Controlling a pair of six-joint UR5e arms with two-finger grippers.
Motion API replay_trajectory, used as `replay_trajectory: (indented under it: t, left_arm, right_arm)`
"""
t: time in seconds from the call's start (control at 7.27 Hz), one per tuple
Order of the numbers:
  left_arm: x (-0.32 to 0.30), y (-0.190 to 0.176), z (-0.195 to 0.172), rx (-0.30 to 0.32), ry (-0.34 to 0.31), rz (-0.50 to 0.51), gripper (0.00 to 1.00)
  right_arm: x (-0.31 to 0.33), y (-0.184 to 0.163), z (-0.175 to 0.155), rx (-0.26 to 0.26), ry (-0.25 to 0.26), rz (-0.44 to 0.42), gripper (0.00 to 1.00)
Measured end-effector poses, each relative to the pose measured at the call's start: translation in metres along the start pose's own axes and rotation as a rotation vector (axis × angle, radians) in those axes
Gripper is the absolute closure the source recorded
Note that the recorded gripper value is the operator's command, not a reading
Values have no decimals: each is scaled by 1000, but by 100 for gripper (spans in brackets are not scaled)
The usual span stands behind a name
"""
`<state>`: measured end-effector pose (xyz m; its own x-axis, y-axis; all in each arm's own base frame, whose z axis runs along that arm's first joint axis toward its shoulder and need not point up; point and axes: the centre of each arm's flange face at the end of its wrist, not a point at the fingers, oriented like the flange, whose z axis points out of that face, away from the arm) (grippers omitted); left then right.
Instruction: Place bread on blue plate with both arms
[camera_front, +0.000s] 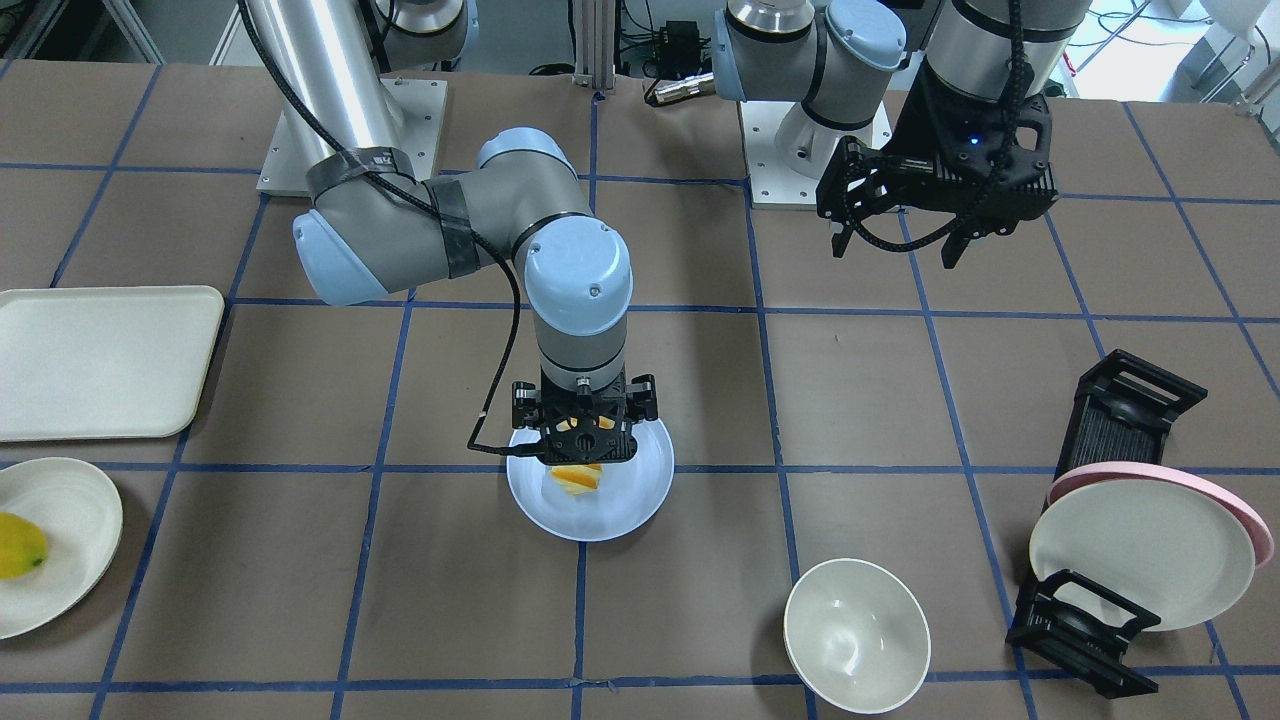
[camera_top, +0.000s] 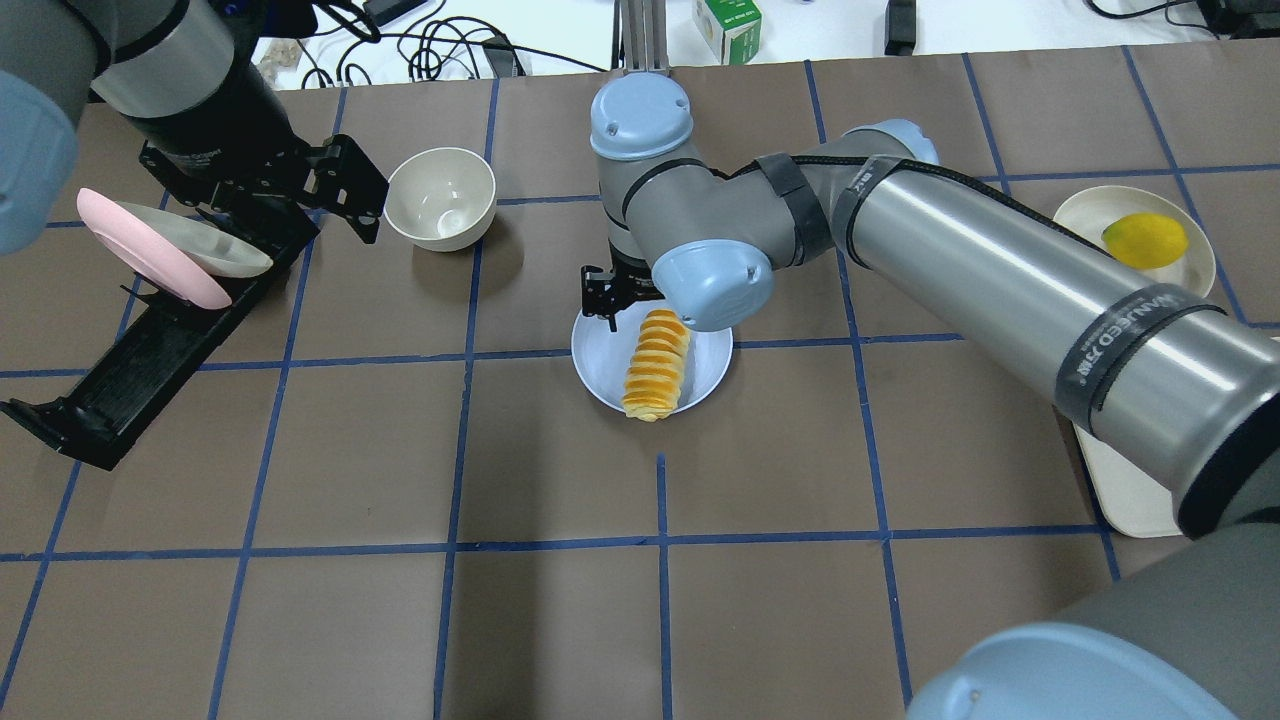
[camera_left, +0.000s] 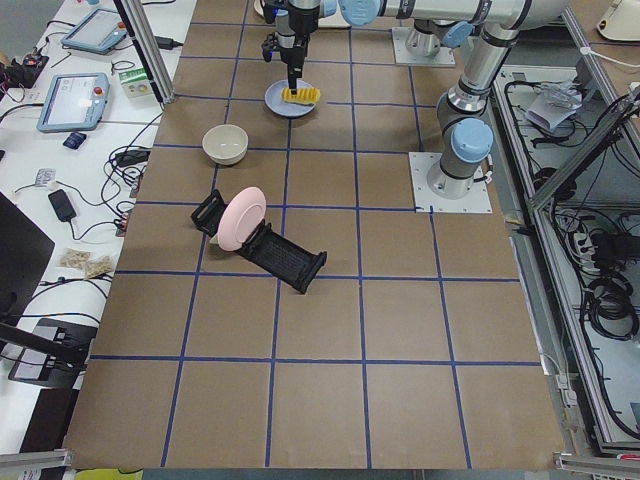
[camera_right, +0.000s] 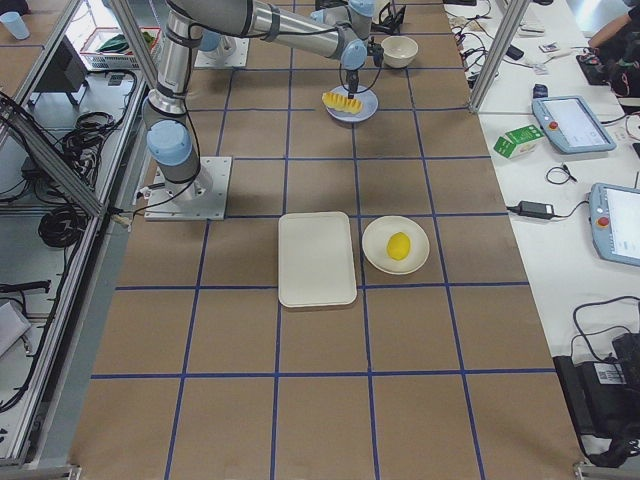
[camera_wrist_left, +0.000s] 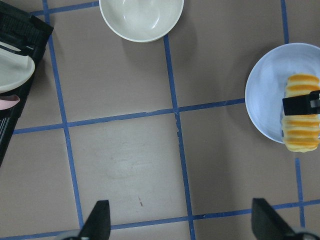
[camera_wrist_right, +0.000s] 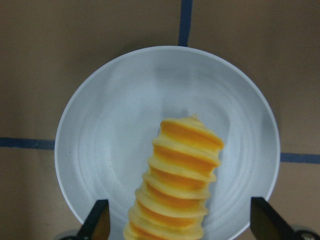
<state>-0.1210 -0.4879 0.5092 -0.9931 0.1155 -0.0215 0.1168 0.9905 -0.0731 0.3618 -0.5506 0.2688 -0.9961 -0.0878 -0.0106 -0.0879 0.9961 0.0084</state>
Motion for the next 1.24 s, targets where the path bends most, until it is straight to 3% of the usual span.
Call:
replay_trajectory:
  t: [0.14, 0.41, 0.83, 1.24]
  left_arm:
    - [0, 0, 0, 0, 0, -2, 0]
    - [0, -1, 1, -1, -1, -1, 0]
    - [0, 0, -4, 10, -2, 14, 0]
    - [1, 6, -15, 32, 4, 20, 0]
  right_arm:
    - [30, -5, -26, 11, -2, 0, 0]
    - [125, -8, -83, -15, -1, 115, 0]
    - [198, 46, -169, -58, 5, 202, 0]
    - [218, 94, -217, -84, -7, 199, 0]
